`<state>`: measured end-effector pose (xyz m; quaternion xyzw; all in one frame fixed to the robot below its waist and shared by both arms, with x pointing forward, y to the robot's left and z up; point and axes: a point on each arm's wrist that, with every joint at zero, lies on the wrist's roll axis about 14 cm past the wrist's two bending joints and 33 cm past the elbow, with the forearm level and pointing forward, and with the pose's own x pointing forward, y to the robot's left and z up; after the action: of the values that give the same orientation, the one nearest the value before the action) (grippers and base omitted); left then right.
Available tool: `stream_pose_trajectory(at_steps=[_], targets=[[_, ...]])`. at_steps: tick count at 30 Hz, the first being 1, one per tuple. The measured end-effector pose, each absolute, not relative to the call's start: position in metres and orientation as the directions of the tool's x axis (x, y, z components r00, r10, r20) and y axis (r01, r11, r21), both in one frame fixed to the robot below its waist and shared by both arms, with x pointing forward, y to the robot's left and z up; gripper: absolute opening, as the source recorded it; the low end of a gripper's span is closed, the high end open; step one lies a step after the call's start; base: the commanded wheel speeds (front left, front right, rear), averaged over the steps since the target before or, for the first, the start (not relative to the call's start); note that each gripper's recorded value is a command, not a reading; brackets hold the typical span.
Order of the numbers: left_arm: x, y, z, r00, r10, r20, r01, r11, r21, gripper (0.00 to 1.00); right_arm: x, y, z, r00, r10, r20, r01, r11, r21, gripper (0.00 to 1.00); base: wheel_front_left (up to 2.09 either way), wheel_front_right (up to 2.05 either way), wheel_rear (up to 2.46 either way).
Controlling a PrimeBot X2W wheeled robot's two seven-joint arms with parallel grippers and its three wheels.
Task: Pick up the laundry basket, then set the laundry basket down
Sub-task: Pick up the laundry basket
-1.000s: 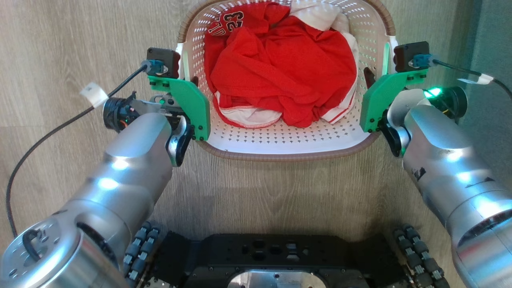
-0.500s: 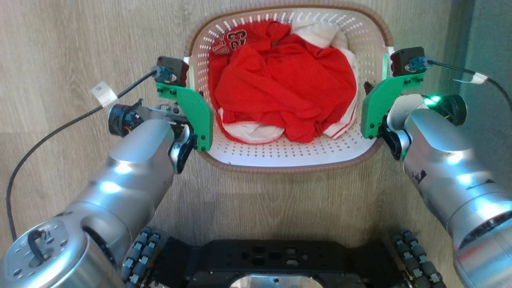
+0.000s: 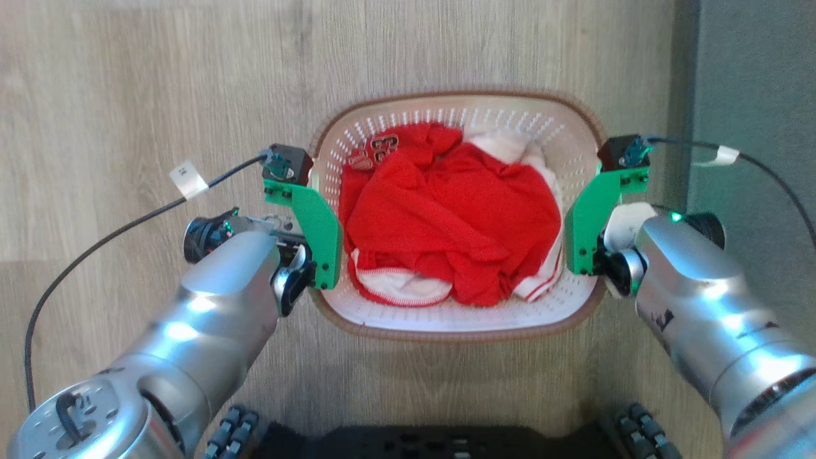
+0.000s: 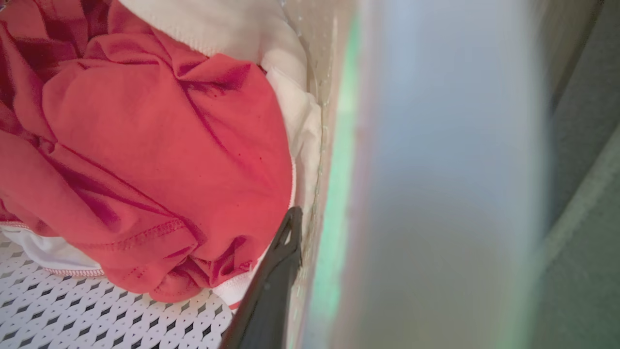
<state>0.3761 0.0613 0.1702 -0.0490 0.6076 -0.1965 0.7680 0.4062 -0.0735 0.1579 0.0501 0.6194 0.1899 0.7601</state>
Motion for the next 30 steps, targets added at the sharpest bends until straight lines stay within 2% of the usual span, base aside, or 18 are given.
stream_pose_trajectory(at_steps=[14,30], targets=[[0.356,0.059,0.23,0.165,-0.389,-0.906,0.28,0.899,-0.335,0.0,0.381,-0.075,0.224,0.132,0.375,-0.918,-0.225,0.913,0.34,0.0,0.0,0.0,0.0],[0.342,0.066,0.289,0.275,-0.383,-0.882,0.274,0.91,-0.31,0.0,0.368,-0.071,0.293,0.234,0.378,-0.896,-0.289,0.907,0.307,0.0,0.0,0.0,0.0]])
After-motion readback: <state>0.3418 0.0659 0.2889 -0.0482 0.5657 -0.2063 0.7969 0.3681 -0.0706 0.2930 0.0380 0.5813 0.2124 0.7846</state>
